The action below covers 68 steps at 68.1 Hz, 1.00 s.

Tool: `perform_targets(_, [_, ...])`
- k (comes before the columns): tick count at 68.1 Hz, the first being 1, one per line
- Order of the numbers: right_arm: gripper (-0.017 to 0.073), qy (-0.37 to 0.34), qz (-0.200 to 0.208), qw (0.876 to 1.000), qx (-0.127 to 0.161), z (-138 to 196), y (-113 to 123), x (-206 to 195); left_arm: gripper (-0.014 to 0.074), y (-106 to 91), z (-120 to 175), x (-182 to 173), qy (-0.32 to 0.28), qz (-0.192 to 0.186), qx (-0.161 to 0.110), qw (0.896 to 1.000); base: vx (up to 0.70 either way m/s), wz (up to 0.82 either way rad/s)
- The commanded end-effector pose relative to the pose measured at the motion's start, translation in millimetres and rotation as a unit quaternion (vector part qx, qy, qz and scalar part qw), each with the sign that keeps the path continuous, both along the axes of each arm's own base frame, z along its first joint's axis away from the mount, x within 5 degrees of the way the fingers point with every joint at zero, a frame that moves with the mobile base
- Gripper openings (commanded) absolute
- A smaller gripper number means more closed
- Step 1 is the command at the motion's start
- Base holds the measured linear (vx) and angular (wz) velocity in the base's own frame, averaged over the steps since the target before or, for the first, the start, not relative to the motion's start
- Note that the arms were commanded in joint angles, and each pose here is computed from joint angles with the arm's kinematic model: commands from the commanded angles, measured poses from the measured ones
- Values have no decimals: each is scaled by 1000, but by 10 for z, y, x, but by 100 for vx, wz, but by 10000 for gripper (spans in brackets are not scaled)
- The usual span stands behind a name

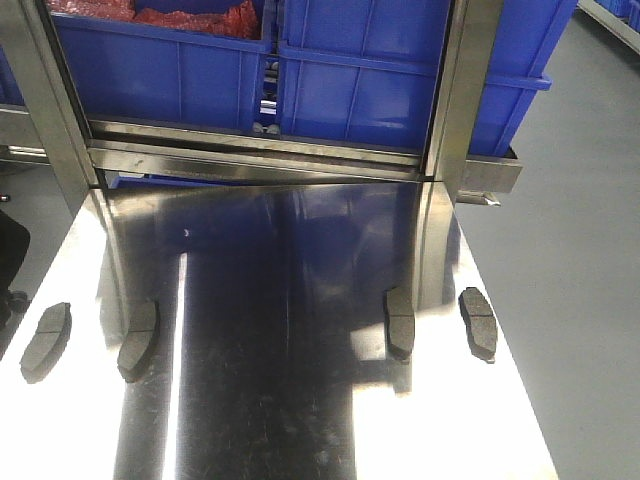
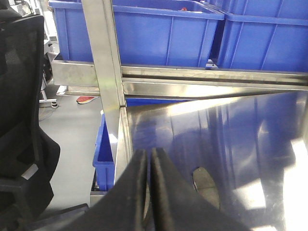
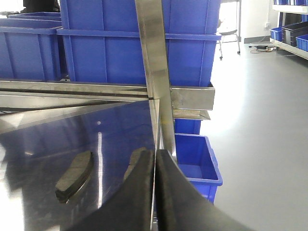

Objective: Move and align brake pads A on conveyor

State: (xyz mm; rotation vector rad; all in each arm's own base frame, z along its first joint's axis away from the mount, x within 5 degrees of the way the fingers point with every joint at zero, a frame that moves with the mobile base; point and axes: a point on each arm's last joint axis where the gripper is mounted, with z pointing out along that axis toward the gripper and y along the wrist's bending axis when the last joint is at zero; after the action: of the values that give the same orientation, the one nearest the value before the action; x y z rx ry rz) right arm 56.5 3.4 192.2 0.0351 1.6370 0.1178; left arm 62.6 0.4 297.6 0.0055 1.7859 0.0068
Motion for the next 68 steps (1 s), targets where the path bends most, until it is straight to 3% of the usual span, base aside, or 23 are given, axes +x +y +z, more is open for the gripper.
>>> perform_targets(1, [-8, -34, -6, 999, -2, 4, -8, 0, 81, -2, 167, 20, -46, -1, 0, 999, 0, 0])
perform_targets(6, [-8, -34, -6, 999, -2, 4, -8, 0, 174, -2, 166, 20, -45, -1, 0, 999, 0, 0])
perform_targets(21, [-8, -34, -6, 999, -2, 4, -8, 0, 583, -2, 164, 20, -44, -1, -1, 999, 0, 0])
perform_targets(29, [-8, -34, -6, 999, -2, 4, -8, 0, 697, -2, 163, 20, -43, -1, 0, 999, 0, 0])
perform_targets(39, [-8, -34, -6, 999, -2, 4, -8, 0, 708, -2, 163, 20, -43, -1, 0, 999, 0, 0])
perform_targets(58, [-8, -34, -6, 999, -2, 4, -8, 0, 622, -2, 163, 20, -43, -1, -1, 999, 0, 0])
perform_targets(68, [-8, -34, -6, 999, -2, 4, -8, 0, 563, -17, 140, 50, -28, -5, -22, 999, 0, 0])
